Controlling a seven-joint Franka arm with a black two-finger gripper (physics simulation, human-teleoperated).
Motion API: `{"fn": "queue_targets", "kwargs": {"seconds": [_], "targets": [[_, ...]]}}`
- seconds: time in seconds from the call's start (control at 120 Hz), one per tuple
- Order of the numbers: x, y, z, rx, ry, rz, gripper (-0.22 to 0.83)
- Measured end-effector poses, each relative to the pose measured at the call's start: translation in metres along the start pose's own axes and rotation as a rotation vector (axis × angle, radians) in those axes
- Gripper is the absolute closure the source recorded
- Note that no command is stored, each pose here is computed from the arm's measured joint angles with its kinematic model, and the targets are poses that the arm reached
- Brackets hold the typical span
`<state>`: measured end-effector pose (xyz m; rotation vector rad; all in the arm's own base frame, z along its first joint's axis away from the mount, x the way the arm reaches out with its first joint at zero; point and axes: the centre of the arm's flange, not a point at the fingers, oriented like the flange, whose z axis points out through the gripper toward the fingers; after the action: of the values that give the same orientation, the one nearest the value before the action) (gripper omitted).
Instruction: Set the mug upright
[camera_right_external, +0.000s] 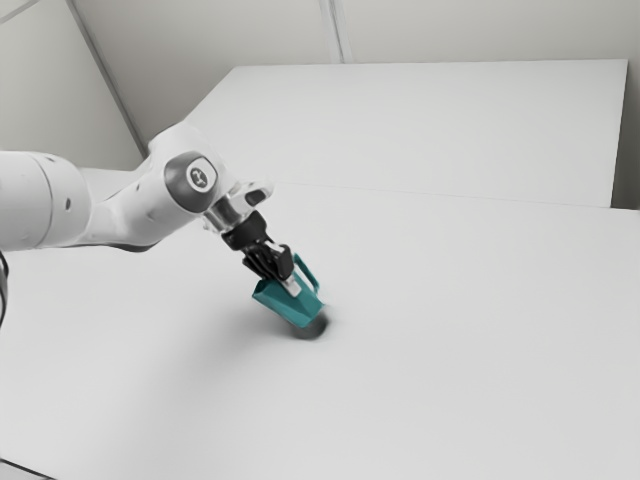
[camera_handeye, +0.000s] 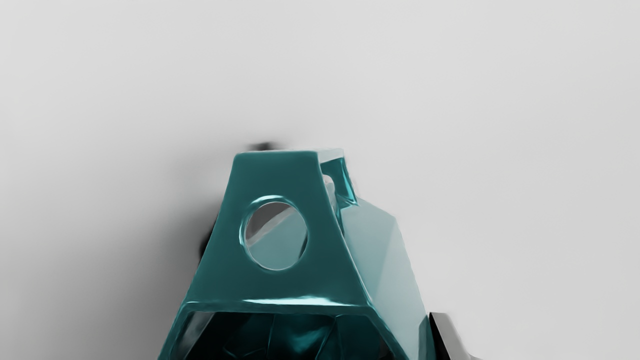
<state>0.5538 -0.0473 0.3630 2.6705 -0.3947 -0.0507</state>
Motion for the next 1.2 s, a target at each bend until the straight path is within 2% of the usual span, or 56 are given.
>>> {"fn": "queue_targets", "kwargs": {"seconds": [0.183,0.342,0.908,1.2], "targets": [[0.003,0.025,-0.009,0.247,-0.076,0.176,0.77],[0.005,0.021,-0.011,0.396,-0.116,0.247,0.77],[0.011,-0.002,0.008,0.484,-0.112,0.233,0.77],[0.01,-0.005,0.017,0.53,-0.137,0.233,0.77]]}}
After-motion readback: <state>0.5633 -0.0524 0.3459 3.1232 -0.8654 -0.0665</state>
